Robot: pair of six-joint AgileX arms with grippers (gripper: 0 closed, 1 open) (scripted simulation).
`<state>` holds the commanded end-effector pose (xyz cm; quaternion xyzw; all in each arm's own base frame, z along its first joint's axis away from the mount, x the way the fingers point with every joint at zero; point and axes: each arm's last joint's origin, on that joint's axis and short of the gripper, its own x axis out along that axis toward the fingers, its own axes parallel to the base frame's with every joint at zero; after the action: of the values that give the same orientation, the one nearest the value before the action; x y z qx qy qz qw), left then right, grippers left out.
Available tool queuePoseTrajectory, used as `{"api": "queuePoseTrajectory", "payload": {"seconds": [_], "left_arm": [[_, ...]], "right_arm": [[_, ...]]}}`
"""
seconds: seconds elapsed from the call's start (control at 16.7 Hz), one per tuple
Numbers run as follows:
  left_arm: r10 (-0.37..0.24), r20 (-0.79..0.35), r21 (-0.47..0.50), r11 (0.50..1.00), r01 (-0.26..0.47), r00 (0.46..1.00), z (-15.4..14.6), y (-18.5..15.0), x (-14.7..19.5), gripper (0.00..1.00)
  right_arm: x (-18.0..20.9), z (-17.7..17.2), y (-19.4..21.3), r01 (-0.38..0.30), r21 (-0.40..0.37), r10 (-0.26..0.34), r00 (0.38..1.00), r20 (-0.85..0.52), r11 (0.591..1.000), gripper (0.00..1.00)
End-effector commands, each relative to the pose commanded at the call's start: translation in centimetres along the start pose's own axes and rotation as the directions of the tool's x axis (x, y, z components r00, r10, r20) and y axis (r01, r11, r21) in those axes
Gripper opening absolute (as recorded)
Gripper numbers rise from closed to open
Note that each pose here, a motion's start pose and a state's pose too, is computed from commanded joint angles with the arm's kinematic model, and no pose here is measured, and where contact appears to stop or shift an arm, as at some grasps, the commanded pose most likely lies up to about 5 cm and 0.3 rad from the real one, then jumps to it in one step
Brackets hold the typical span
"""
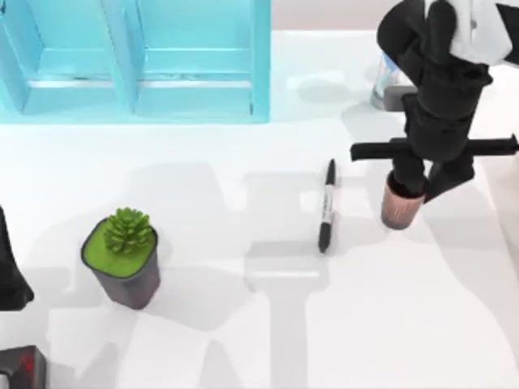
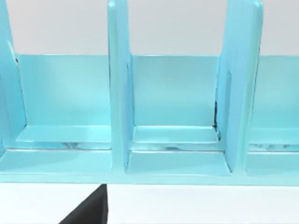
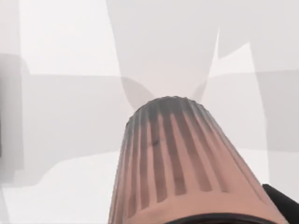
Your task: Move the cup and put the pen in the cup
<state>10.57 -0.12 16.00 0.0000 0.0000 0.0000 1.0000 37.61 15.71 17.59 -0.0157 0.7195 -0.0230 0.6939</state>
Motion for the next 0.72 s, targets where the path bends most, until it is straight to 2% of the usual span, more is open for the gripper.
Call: {"api": "queuePoseTrajectory", "payload": {"seconds": [0.72], "left_arm": [[0.000,0.000,0.000,1.000,0.000,1.000,0.00,0.00,0.00,1.00]], "right_arm": [[0.00,0.00,0.00,0.000,0.000,0.000,1.000,0.000,1.000,0.98]]}}
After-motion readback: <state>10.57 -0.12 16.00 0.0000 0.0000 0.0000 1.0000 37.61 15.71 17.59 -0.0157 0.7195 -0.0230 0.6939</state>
